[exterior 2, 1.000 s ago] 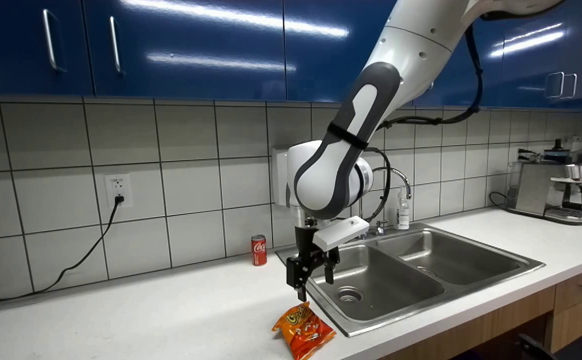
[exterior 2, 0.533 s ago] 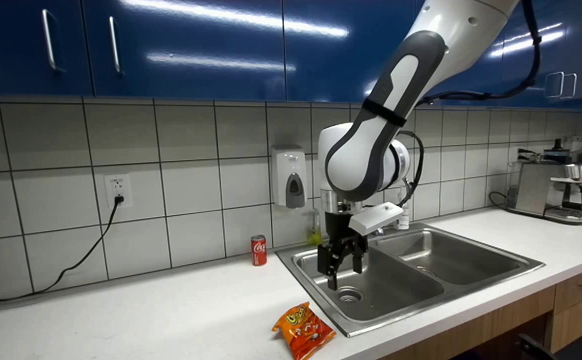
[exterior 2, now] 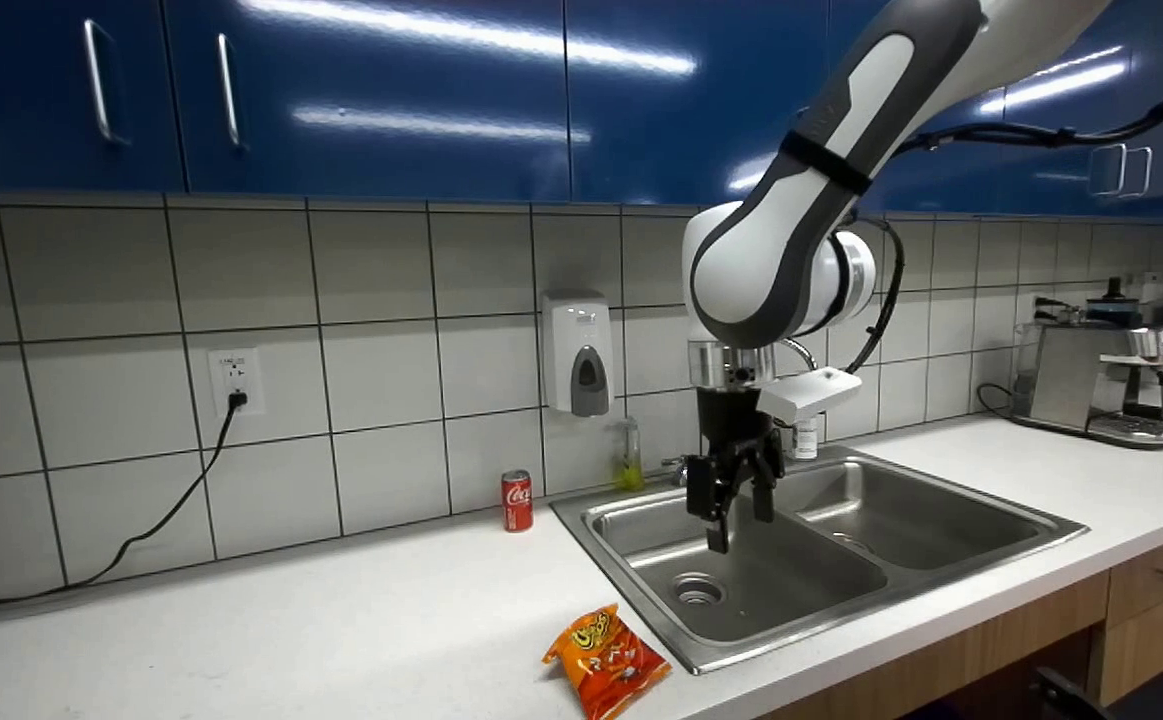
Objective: Remove the orange packet from the sink and put it on the counter.
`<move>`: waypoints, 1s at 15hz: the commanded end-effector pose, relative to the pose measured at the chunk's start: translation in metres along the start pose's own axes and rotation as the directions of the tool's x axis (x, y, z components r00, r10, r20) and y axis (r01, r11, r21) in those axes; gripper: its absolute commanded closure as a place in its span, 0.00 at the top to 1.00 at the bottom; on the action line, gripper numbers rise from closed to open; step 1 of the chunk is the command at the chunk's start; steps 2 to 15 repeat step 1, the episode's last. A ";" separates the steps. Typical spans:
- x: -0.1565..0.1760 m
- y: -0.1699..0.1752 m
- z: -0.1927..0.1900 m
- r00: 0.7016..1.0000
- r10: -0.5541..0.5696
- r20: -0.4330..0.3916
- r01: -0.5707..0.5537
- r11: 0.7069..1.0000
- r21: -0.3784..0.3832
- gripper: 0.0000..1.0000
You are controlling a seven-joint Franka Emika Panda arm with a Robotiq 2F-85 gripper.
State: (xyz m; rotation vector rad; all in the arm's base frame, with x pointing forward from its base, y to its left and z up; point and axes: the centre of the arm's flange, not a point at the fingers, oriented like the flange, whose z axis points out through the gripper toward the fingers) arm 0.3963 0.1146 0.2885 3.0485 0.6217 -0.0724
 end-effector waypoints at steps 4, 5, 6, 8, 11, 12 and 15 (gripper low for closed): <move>-0.001 0.000 0.000 1.000 0.000 0.001 0.000 1.000 0.000 1.00; -0.001 0.000 0.000 1.000 0.000 0.001 0.000 1.000 0.000 1.00; -0.001 0.000 0.000 1.000 0.000 0.001 0.000 1.000 0.000 1.00; -0.001 0.000 0.000 1.000 0.000 0.001 0.000 1.000 0.000 1.00; -0.001 0.000 0.000 1.000 0.000 0.001 0.000 1.000 0.000 1.00; -0.001 0.000 0.000 1.000 0.000 0.001 0.000 1.000 0.000 1.00; -0.001 0.000 0.000 1.000 0.000 0.001 0.000 1.000 0.000 1.00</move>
